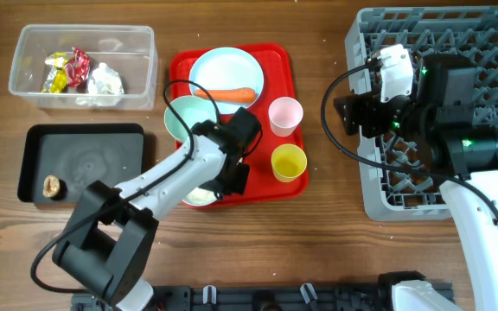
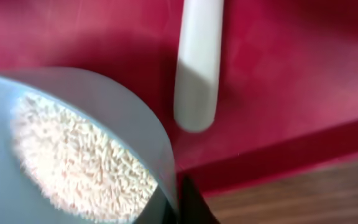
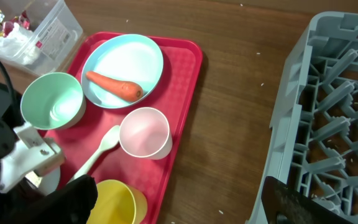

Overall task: Sort waste into correct bins and load items into the dishwasher rack
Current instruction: 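Lift the green rice bowl with the left gripper and pour rice onto black tray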

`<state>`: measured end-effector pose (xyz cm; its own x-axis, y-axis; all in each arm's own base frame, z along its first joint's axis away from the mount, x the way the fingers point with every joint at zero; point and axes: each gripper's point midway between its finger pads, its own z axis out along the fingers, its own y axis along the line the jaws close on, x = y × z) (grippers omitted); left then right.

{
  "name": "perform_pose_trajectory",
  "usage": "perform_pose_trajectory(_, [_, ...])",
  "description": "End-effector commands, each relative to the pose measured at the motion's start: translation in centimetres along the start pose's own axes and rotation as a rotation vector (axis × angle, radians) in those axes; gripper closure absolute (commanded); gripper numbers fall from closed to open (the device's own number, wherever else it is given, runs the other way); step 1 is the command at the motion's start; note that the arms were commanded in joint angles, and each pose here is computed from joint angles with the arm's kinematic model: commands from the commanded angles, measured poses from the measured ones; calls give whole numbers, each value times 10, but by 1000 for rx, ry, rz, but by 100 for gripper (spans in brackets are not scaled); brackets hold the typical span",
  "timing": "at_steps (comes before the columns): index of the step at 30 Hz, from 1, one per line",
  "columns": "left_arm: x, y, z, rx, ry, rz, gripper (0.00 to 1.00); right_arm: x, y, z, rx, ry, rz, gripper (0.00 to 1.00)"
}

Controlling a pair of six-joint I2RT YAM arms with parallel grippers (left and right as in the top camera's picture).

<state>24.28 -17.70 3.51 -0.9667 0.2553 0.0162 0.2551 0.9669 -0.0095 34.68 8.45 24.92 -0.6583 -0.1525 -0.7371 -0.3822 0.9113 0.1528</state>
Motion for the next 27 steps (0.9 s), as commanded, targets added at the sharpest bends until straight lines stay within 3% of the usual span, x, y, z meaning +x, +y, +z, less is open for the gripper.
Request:
perform_pose_trajectory(1, [-32, -11, -66, 89, -149, -43, 96, -6, 0, 0, 1, -11, -2, 13])
perform_pose_trajectory(6, [-58, 39, -149, 173, -401, -203, 96, -9, -1, 0, 2, -25, -8, 12])
perform_pose_trajectory(11, [-61, 134, -156, 274, -431, -417, 96, -9, -1, 0, 2, -25, -8, 12])
perform_pose_trajectory(16, [-49, 202, -128, 614, -476, -502, 96, -9, -1, 0, 1, -24, -7, 12])
perform_pose_trajectory(18, [-39, 225, -119, 824, -571, -496, 96, -9, -1, 0, 2, -25, -8, 12])
perform_pose_trajectory(21, [-34, 249, -110, 1018, -695, -523, 96, -9, -1, 0, 2, -25, -7, 12])
perform_pose_trajectory(27, [-35, 274, -121, 1269, -860, -602, 96, -9, -1, 0, 2, -25, -5, 12])
